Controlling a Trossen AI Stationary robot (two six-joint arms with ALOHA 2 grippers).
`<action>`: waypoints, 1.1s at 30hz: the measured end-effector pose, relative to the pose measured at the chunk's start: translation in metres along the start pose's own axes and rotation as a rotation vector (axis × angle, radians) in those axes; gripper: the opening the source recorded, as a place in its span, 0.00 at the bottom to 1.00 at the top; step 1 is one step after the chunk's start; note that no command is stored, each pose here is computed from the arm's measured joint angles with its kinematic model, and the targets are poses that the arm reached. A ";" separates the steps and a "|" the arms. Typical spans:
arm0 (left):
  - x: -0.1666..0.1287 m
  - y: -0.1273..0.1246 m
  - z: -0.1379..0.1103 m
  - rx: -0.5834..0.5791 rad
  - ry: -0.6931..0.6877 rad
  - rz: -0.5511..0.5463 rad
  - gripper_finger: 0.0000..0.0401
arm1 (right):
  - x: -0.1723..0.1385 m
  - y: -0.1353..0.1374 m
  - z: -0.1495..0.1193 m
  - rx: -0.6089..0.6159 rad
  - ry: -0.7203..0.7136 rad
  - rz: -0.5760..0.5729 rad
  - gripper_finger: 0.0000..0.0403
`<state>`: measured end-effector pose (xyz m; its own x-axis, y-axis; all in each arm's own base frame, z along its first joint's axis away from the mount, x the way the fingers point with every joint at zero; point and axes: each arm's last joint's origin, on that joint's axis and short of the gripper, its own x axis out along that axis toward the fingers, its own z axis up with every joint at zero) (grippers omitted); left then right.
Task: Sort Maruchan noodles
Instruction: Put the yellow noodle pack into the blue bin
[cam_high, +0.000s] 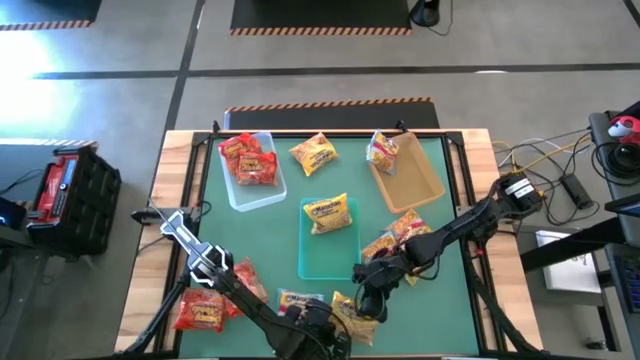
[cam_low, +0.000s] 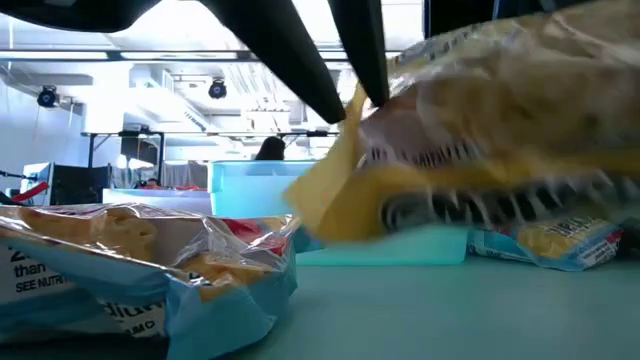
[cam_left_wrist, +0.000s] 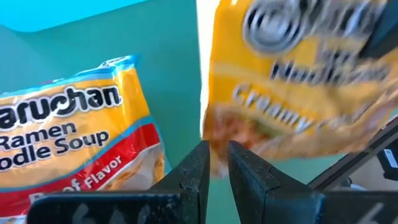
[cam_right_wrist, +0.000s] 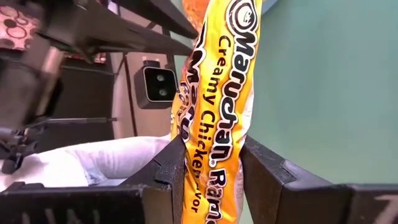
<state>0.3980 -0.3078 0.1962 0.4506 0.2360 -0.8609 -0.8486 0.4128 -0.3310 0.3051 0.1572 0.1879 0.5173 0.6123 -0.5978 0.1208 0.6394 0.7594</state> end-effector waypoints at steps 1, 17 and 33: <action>-0.001 0.000 -0.001 -0.004 0.001 -0.002 0.10 | -0.005 0.000 0.002 -0.004 0.000 -0.001 0.27; -0.029 0.011 0.014 0.103 -0.018 0.073 0.10 | -0.103 0.001 0.040 -0.057 -0.217 -0.001 0.27; -0.074 0.064 0.057 0.219 -0.188 0.234 0.10 | -0.140 -0.052 0.084 -0.176 -0.417 -0.254 0.27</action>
<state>0.3263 -0.2491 0.2610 0.3113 0.4952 -0.8111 -0.8647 0.5017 -0.0255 0.2976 -0.0005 0.2539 0.7884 0.2132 -0.5770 0.1603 0.8344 0.5274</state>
